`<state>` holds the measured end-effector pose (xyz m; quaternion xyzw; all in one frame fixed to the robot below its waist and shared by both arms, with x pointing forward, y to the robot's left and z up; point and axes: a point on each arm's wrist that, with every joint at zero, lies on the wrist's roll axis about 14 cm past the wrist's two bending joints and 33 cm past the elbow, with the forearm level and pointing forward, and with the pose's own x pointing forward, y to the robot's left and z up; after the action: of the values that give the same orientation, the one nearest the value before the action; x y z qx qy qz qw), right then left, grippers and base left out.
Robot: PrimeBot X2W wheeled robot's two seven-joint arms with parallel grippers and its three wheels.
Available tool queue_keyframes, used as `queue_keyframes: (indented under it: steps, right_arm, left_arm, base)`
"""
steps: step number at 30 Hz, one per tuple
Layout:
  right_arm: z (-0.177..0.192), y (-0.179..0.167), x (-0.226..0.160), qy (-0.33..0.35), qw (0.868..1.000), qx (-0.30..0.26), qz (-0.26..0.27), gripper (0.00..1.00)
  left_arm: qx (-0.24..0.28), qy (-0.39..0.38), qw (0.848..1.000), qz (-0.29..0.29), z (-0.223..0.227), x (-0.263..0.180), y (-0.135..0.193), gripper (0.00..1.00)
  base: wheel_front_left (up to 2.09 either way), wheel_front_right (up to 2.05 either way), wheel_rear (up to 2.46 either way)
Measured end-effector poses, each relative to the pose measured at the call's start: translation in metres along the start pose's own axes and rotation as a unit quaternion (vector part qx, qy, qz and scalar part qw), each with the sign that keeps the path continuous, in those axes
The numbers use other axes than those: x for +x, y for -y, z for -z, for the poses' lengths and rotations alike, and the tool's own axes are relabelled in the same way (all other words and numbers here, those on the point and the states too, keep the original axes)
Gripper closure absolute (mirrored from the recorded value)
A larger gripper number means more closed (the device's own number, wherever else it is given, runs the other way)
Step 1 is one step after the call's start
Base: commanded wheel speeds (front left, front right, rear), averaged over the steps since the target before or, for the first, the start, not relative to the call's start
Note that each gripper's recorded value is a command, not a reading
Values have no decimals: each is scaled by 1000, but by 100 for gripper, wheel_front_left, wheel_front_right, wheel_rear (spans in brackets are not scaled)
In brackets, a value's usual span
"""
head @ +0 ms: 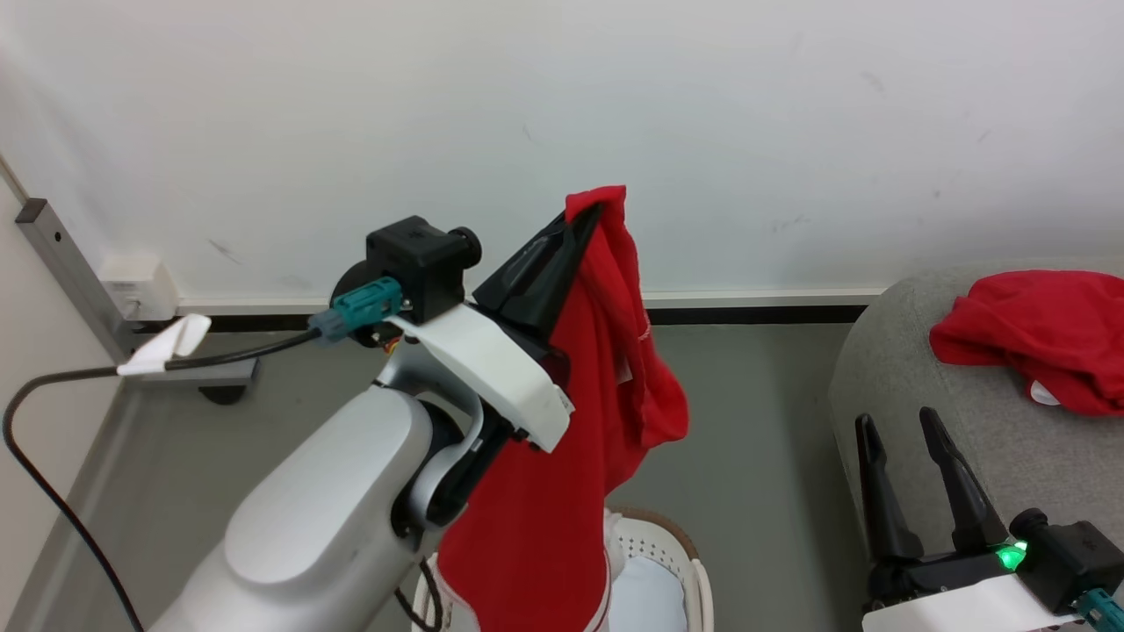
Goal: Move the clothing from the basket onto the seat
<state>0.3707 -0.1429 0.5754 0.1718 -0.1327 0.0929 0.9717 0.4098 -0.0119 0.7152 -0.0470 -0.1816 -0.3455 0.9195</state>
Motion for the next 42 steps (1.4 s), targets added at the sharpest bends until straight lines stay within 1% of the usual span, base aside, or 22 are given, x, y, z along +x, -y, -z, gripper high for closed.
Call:
queue_keyframes:
  steps: [2,4,6,10,12,14,16,18,22,27,32,35,36,37,38,42]
  right_arm:
    - [1,-3,0,-3,1000,-2,-7,0]
    - [3,-11,1,-9,1000,-9,-26,0]
    - [3,-24,4,-16,998,-19,-55,0]
    - [1,-53,12,-28,991,-43,-121,0]
    - [0,-70,16,-33,985,-54,-159,0]
    - [4,-90,18,-44,976,-67,-201,0]
    - [6,-105,20,-50,972,-56,-224,0]
    - [13,-116,23,-64,964,-67,-248,0]
    - [28,-131,29,-88,957,-62,-271,0]
    - [69,-136,26,-148,946,-68,-280,0]
    - [115,-132,15,-215,940,-52,-260,0]
    - [141,-129,5,-253,933,-48,-250,0]
    - [147,-130,3,-262,931,-48,-250,29]
    - [151,-132,1,-267,930,-45,-249,76]
    - [153,-137,1,-270,928,-42,-253,100]
    - [152,-156,6,-266,924,-34,-273,100]
  left_arm:
    - [0,-7,1000,-2,3,-2,0,100]
    - [2,-8,1000,-4,3,-2,-1,100]
    - [2,-10,1000,-3,4,-3,-1,100]
    - [0,-17,1000,-2,8,-4,0,100]
    - [-3,-21,1000,-3,12,-6,1,100]
    - [-7,-25,1000,-3,14,-8,3,100]
    - [-14,-27,1000,0,17,-9,7,100]
    - [-18,-32,999,6,20,-11,12,100]
    - [-22,-34,999,13,21,-12,20,100]
    - [-30,-36,999,23,20,-16,31,100]
    - [-29,-30,999,34,10,-20,41,100]
    - [-25,-28,999,37,4,-23,45,100]
    - [-24,-27,999,35,3,-25,44,100]
    - [-22,-27,999,31,2,-27,42,100]
    - [-19,-27,999,26,1,-29,39,100]
    - [-9,-31,999,5,-1,-36,26,100]
  base:
    - [0,0,0]
    - [0,0,0]
    - [0,0,0]
    - [0,0,0]
    - [0,0,0]
    - [0,0,0]
    - [0,0,0]
    - [0,0,0]
    - [0,0,0]
    - [0,0,0]
    - [0,0,0]
    - [0,0,0]
    - [0,0,0]
    - [0,0,0]
    - [0,0,0]
    - [0,0,0]
